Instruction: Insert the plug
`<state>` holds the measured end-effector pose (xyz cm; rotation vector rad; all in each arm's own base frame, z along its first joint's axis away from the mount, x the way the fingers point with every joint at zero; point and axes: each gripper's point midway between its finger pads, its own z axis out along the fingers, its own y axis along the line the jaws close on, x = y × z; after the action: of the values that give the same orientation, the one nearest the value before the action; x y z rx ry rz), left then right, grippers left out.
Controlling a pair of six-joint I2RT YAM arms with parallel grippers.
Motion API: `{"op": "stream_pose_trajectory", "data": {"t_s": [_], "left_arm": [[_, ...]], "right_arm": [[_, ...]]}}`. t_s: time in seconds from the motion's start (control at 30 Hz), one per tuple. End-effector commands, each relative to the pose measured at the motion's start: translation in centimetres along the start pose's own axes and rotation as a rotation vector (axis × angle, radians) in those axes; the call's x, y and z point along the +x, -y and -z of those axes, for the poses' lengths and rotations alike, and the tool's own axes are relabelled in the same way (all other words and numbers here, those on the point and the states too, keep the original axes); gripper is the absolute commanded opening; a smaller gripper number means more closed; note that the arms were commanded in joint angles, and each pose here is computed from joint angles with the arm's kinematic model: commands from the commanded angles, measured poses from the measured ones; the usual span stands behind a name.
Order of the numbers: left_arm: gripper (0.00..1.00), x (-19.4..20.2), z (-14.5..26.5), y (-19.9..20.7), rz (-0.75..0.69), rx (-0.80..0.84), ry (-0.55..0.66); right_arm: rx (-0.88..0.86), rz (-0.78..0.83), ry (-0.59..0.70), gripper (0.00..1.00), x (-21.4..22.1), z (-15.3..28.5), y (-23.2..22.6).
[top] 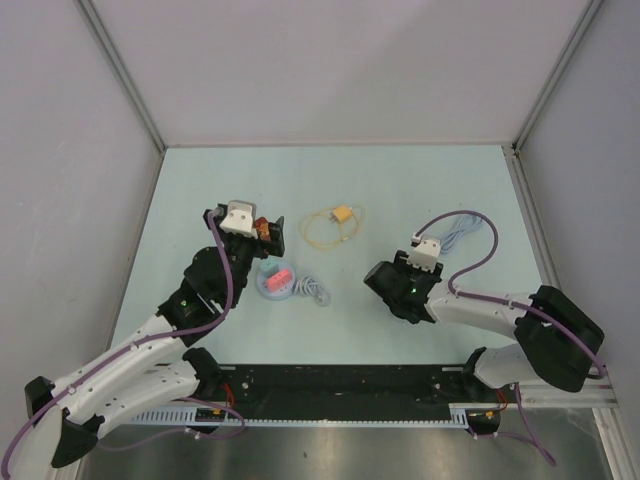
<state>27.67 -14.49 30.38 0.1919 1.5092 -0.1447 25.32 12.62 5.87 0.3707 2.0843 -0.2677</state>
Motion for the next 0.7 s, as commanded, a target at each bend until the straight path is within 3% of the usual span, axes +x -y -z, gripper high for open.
{"op": "stream_pose_trajectory", "data": {"t_s": [0.0, 0.2, 0.3, 0.4, 0.43, 0.5, 0.53, 0.67], "left_arm": [[1.0, -0.2, -0.1, -0.1, 0.003, -0.006, 0.014], [1.0, -0.1, -0.2, 0.0, 0.004, -0.001, 0.011], [1.0, -0.1, -0.2, 0.0, 0.003, -0.004, 0.011], [1.0, -0.1, -0.2, 0.0, 0.004, -0.002, 0.011], [1.0, -0.1, -0.2, 0.1, 0.003, -0.001, 0.01], [1.0, 0.0, -0.2, 0.1, 0.005, 0.001, 0.009], [1.0, 0.0, -0.3, 0.2, 0.005, 0.003, 0.008], [1.0, 0.0, -0.3, 0.2, 0.006, 0.006, 0.008]], "right_arm": [[-0.04, 0.131, -0.437, 0.0, 9.3, 2.6, 2.7], [-0.046, 0.07, -0.444, 0.0, 7.9, 2.8, 3.2], [-0.069, 0.068, -0.458, 0.07, 8.0, 3.1, 2.8], [-0.108, 0.044, -0.441, 0.24, 6.9, 3.5, 2.1], [-0.131, 0.02, -0.421, 0.36, 5.8, 3.7, 1.6], [-0.131, -0.002, -0.414, 0.48, 4.7, 3.7, 1.6], [-0.145, -0.027, -0.404, 0.61, 3.7, 3.9, 1.3], [-0.148, -0.056, -0.405, 0.87, 1.4, 4.1, 1.4]]}}
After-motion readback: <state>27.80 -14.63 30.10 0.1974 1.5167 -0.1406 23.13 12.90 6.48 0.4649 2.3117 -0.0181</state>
